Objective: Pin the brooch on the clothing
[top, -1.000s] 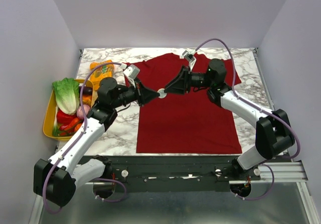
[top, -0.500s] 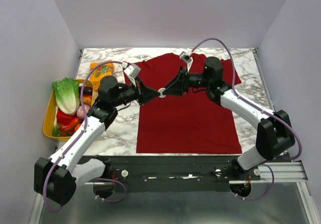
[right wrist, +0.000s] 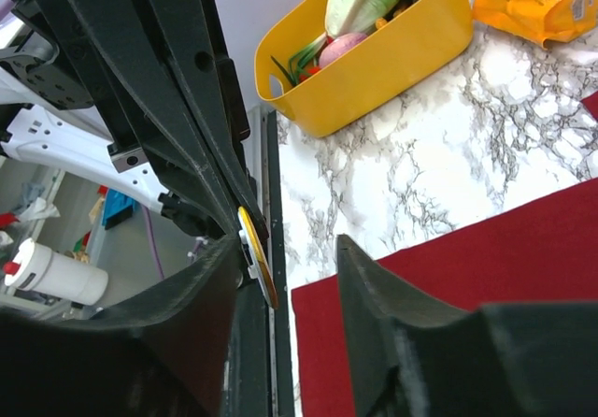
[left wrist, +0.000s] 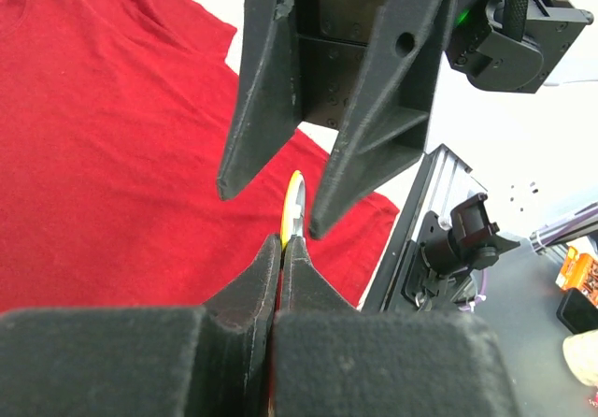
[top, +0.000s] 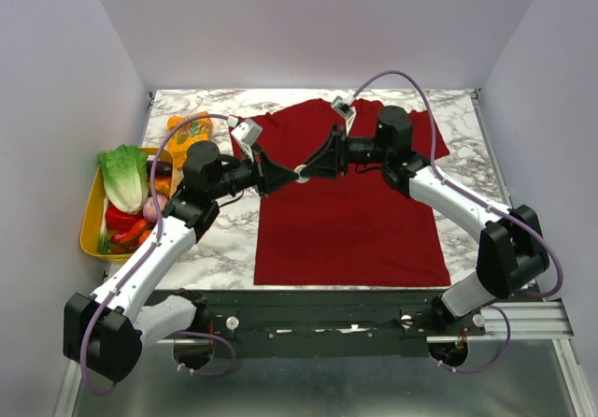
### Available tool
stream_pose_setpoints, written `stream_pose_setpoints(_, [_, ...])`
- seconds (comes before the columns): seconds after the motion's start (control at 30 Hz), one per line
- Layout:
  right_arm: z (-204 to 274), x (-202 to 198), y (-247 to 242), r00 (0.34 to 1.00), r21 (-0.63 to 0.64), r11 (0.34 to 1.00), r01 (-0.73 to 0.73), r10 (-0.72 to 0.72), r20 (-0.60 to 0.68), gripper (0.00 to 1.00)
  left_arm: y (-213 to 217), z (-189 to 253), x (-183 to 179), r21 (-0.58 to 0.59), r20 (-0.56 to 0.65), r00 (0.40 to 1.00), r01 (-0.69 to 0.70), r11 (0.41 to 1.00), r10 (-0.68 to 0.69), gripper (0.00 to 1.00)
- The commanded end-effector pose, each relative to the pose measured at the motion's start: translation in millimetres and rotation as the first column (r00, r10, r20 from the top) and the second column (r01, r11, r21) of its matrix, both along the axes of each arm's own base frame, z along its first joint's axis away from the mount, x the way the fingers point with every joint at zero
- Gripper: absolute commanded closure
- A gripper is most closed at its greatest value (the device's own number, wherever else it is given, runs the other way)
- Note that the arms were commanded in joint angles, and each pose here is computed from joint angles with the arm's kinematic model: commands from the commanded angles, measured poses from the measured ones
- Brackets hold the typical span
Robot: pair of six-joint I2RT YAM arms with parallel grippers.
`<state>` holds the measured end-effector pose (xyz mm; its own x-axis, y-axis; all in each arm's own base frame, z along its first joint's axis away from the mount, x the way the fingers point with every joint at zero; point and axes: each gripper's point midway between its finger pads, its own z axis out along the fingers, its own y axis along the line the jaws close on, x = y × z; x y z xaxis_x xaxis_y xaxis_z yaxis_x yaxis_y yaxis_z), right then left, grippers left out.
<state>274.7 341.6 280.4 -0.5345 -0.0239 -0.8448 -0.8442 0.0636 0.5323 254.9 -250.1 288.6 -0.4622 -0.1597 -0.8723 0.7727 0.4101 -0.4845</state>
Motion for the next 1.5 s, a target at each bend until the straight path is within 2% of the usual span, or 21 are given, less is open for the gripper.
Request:
stream_pose_setpoints(0.0, [7, 3, 2, 1.000, -0.003, 1.000, 0.018, -0.018, 0.024, 0.50, 0, 16, -4, -0.017, 0.033, 0.999, 0.016, 1.000, -0.015, 1.00])
stream_pose_setpoints(0.03, [6, 5, 3, 0.999, -0.007, 1.000, 0.027, -0.027, 0.027, 0.53, 0, 16, -3, -0.018, 0.035, 0.999, 0.016, 1.000, -0.015, 1.00])
stream_pose_setpoints(0.17, [0, 9, 2, 0.999, -0.029, 0.999, 0.043, -0.043, 0.024, 0.79, 0, 16, -5, -0.019, 0.032, 0.999, 0.019, 1.000, -0.018, 1.00])
stream_pose_setpoints(0.27, [-3, 13, 1, 0.997, -0.048, 0.997, 0.067, -0.065, 0.034, 0.89, 1, 13, -6, -0.007, 0.029, 0.999, 0.018, 1.000, -0.018, 1.00])
stream_pose_setpoints(0.37, [-5, 16, 0, 0.995, -0.066, 0.994, 0.085, -0.082, 0.049, 0.93, 3, 11, -5, 0.014, 0.024, 1.000, 0.010, 1.000, -0.010, 1.00])
stream_pose_setpoints(0.43, [-7, 18, -1, 0.994, -0.078, 0.992, 0.095, -0.090, 0.059, 0.91, 4, 8, -3, 0.038, 0.020, 1.000, 0.002, 0.999, -0.002, 1.00])
stream_pose_setpoints(0.53, [-5, 18, -3, 0.993, -0.084, 0.991, 0.104, -0.098, 0.071, 0.70, 7, 6, -1, 0.063, 0.023, 1.000, -0.018, 0.998, 0.017, 1.00])
stream_pose_setpoints(0.57, [-5, 18, -3, 0.993, -0.085, 0.991, 0.104, -0.098, 0.071, 0.59, 8, 5, 1, 0.069, 0.025, 0.999, -0.028, 0.997, 0.027, 1.00])
stream_pose_setpoints(0.63, [-4, 17, -4, 0.992, -0.082, 0.991, 0.109, -0.103, 0.078, 0.48, 10, 3, 1, 0.085, 0.015, 0.999, -0.037, 0.996, 0.036, 1.00])
stream_pose_setpoints(0.67, [-2, 17, -4, 0.991, -0.081, 0.990, 0.114, -0.107, 0.079, 0.40, 11, 2, 2, 0.093, 0.021, 0.999, -0.043, 0.995, 0.042, 1.00])
stream_pose_setpoints(0.97, [7, 19, -11, 0.980, -0.071, 0.982, 0.172, -0.164, 0.113, 0.17, 27, -12, 21, 0.177, 0.004, 0.983, -0.183, 0.967, 0.185, 1.00])
stream_pose_setpoints(1.1, [5, 22, -11, 0.978, -0.076, 0.980, 0.182, -0.173, 0.114, 0.15, 22, -9, 16, 0.172, 0.010, 0.988, -0.153, 0.973, 0.154, 1.00])
stream_pose_setpoints(1.23, [1, 20, -8, 0.984, -0.075, 0.985, 0.156, -0.148, 0.101, 0.18, 16, 9, 6, 0.104, 0.056, 0.993, -0.106, 0.989, 0.100, 1.00])
stream_pose_setpoints(1.33, [4, 16, -7, 0.985, -0.056, 0.989, 0.140, -0.133, 0.106, 0.23, 14, 19, -1, 0.074, 0.078, 0.994, -0.080, 0.994, 0.074, 1.00])
stream_pose_setpoints(1.37, [7, 13, -7, 0.987, -0.046, 0.991, 0.124, -0.118, 0.108, 0.30, 13, 23, -3, 0.064, 0.086, 0.994, -0.071, 0.995, 0.066, 1.00])
stream_pose_setpoints(1.47, [10, 8, -6, 0.990, -0.024, 0.995, 0.097, -0.094, 0.106, 0.36, 11, 28, -7, 0.046, 0.092, 0.995, -0.050, 0.998, 0.046, 1.00])
